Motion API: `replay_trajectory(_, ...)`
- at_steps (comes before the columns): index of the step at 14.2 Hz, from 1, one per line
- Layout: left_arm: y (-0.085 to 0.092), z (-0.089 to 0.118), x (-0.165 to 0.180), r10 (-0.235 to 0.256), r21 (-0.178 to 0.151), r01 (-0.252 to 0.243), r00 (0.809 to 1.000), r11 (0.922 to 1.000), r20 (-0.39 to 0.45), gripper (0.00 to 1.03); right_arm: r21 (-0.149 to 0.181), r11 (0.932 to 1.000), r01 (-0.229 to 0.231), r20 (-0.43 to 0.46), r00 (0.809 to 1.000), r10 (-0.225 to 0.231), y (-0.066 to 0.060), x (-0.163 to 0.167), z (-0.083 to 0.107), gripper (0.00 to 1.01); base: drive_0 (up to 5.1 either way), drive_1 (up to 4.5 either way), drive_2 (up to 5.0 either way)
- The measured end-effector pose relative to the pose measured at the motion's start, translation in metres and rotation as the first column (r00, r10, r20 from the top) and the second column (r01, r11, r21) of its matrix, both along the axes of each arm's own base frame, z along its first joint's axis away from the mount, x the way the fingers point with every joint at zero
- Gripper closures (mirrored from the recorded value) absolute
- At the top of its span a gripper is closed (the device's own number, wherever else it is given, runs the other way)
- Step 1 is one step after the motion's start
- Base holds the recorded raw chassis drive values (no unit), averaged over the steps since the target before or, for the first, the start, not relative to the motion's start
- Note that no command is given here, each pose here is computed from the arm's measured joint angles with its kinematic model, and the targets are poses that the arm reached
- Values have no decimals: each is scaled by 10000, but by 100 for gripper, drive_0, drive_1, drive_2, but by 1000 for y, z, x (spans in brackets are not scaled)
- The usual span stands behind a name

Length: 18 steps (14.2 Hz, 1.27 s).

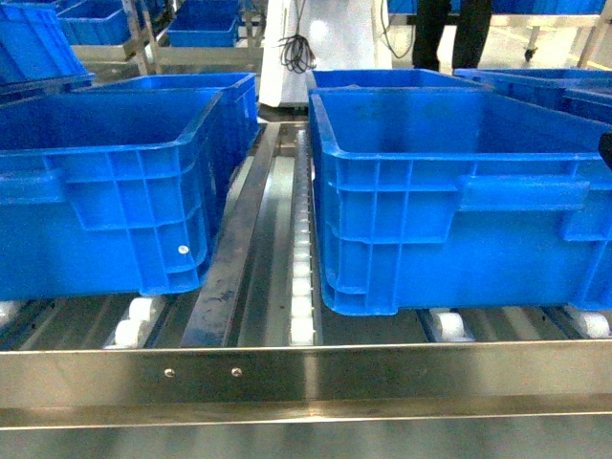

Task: Sort blue parts and orange caps into right shelf containers

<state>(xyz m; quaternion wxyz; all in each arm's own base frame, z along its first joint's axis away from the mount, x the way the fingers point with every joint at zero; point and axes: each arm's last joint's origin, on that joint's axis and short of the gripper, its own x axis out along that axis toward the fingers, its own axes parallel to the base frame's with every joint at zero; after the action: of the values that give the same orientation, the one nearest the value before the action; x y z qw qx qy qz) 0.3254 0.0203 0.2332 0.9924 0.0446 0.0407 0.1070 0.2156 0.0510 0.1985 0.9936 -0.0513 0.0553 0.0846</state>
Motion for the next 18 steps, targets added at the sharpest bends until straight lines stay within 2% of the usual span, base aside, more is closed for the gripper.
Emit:
replay_trajectory(1, 5, 5, 35, 116, 198, -116, 9999, 9997, 3, 49, 0, 10000, 0, 0, 10000, 0, 0, 0, 0, 3, 0, 0, 0)
replay_trajectory(2, 7, 9, 53, 73, 456, -78, 9999, 9989, 118, 37, 1, 10000, 0, 4, 10000, 0, 0, 0, 0, 3, 0, 0, 0)
replay_trajectory(3, 2, 7, 40, -217, 458, 207, 9995, 9987, 224, 24, -2, 10000, 0, -7, 10000, 0, 0, 0, 0, 3, 0, 0, 0)
replay_trajectory(4, -5, 13, 14, -523, 221, 505, 9945, 9985, 910, 11, -5, 10000, 0, -3, 10000, 0, 0, 0, 0, 3, 0, 0, 0)
replay_trajectory(5, -12, 26, -22, -514, -165, 561, 9765, 9983, 2093, 3, -4, 10000, 0, 1, 10000, 0, 0, 0, 0, 3, 0, 0, 0)
replay_trajectory(6, -15, 23, -48, -753, -411, 854, 9758, 9955, 2051, 10, 11, 10000, 24, 25, 10000, -24, 0, 0, 0, 3, 0, 0, 0)
replay_trajectory(7, -18, 7, -65, -1754, -522, 1837, 9753, 9816, 1342, 24, 562, 9929, 1045, 940, 9895, -1094, -3, -3, 1, 16, 0, 0, 0)
replay_trajectory(8, -20, -19, -77, -2029, -771, 2069, 9776, 9753, 564, 38, 809, 9859, 1464, 1037, 9825, -1544, -12, -15, -5, 30, 0, 0, 0)
replay_trajectory(9, -20, -31, -92, -2086, -832, 2114, 9771, 9738, 413, 53, 885, 9805, 1752, 911, 9789, -1832, -21, -26, -12, 45, 0, 0, 0)
replay_trajectory(11, -20, -27, -115, -2078, -680, 2162, 9716, 9740, 1128, 80, 944, 9823, 1616, 960, 9807, -1706, -29, -41, -16, 72, 0, 0, 0)
replay_trajectory(12, -20, -39, -126, -2074, -757, 2134, 9750, 9740, 795, 97, 949, 9817, 1653, 971, 9799, -1744, -33, -48, -19, 89, 0, 0, 0)
replay_trajectory(13, -20, -46, -134, -2076, -822, 2123, 9762, 9737, 621, 101, 919, 9809, 1714, 918, 9794, -1797, -37, -54, -21, 100, 0, 0, 0)
replay_trajectory(14, -20, -47, -144, -2072, -794, 2131, 9753, 9738, 767, 101, 969, 9811, 1678, 905, 9801, -1765, -39, -60, -23, 99, 0, 0, 0)
replay_trajectory(15, -20, -48, -151, -2075, -766, 2145, 9741, 9737, 894, 101, 986, 9843, 1463, 917, 9836, -1554, -43, -65, -25, 99, 0, 0, 0)
replay_trajectory(16, -20, -52, -158, -2072, -788, 2133, 9751, 9738, 793, 101, 1042, 9795, 1725, 1169, 9759, -1843, -51, -69, -30, 99, 0, 0, 0)
replay_trajectory(17, -20, -56, -164, -2068, -805, 2123, 9758, 9739, 715, 101, 984, 9798, 1740, 694, 9810, -1812, -52, -74, -37, 99, 0, 0, 0)
replay_trajectory(18, -20, -57, -171, -2068, -789, 2129, 9752, 9739, 790, 101, 1035, 9814, 1619, 993, 9800, -1722, -51, -78, -33, 99, 0, 0, 0)
